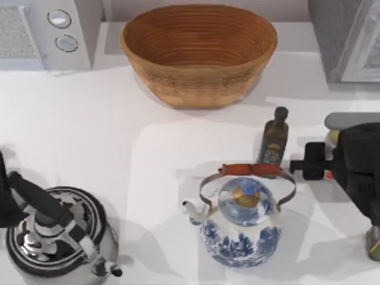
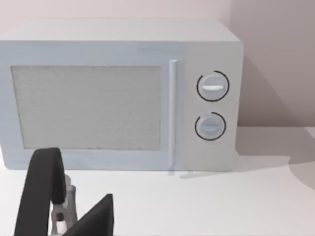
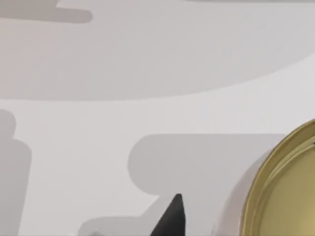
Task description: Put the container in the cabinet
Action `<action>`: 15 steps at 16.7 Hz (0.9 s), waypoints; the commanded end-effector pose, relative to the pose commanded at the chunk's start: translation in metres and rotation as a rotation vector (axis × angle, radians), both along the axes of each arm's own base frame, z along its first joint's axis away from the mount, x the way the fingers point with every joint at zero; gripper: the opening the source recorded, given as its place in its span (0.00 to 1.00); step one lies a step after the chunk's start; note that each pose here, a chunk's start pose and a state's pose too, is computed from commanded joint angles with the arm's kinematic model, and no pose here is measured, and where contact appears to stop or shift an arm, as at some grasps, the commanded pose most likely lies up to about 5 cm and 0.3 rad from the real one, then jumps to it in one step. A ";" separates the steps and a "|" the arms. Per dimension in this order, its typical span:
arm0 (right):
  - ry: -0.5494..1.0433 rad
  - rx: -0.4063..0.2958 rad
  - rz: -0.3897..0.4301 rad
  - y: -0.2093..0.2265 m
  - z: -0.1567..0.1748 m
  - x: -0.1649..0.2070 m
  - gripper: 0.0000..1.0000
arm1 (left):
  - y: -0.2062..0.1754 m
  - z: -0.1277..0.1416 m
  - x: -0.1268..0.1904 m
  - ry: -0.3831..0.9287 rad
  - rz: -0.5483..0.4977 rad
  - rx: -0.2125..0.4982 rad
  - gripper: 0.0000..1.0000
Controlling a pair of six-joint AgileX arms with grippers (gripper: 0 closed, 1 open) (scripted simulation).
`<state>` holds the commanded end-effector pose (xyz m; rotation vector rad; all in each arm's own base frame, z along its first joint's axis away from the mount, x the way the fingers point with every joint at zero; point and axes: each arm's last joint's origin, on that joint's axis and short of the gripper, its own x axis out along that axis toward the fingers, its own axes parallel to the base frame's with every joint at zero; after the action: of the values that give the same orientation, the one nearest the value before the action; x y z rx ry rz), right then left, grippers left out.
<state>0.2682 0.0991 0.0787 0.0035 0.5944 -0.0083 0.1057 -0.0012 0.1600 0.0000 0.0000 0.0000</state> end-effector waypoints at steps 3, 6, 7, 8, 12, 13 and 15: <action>0.000 0.001 0.000 0.000 0.000 0.000 0.00 | 0.000 0.000 0.000 0.000 0.000 0.000 1.00; -0.009 -0.014 -0.032 -0.005 0.007 0.006 0.00 | 0.000 0.000 0.000 0.000 0.000 0.000 1.00; -0.019 -0.021 -0.052 -0.008 0.014 0.012 0.00 | 0.000 0.000 0.000 0.000 0.000 0.000 1.00; -0.034 -0.027 -0.072 -0.011 0.025 0.018 0.00 | 0.000 0.000 0.000 0.000 0.000 0.000 1.00; -0.114 -0.019 -0.091 -0.014 0.090 0.033 0.00 | 0.000 0.000 0.000 0.000 0.000 0.000 1.00; -0.135 -0.008 -0.084 -0.013 0.109 0.033 0.00 | 0.000 0.000 0.000 0.000 0.000 0.000 1.00; -0.177 0.027 -0.064 -0.010 0.145 0.028 0.00 | 0.000 0.000 0.000 0.000 0.000 0.000 1.00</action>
<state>0.2961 0.0893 0.2239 0.0491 0.4175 -0.0614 0.1057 -0.0012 0.1600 0.0000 0.0000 0.0000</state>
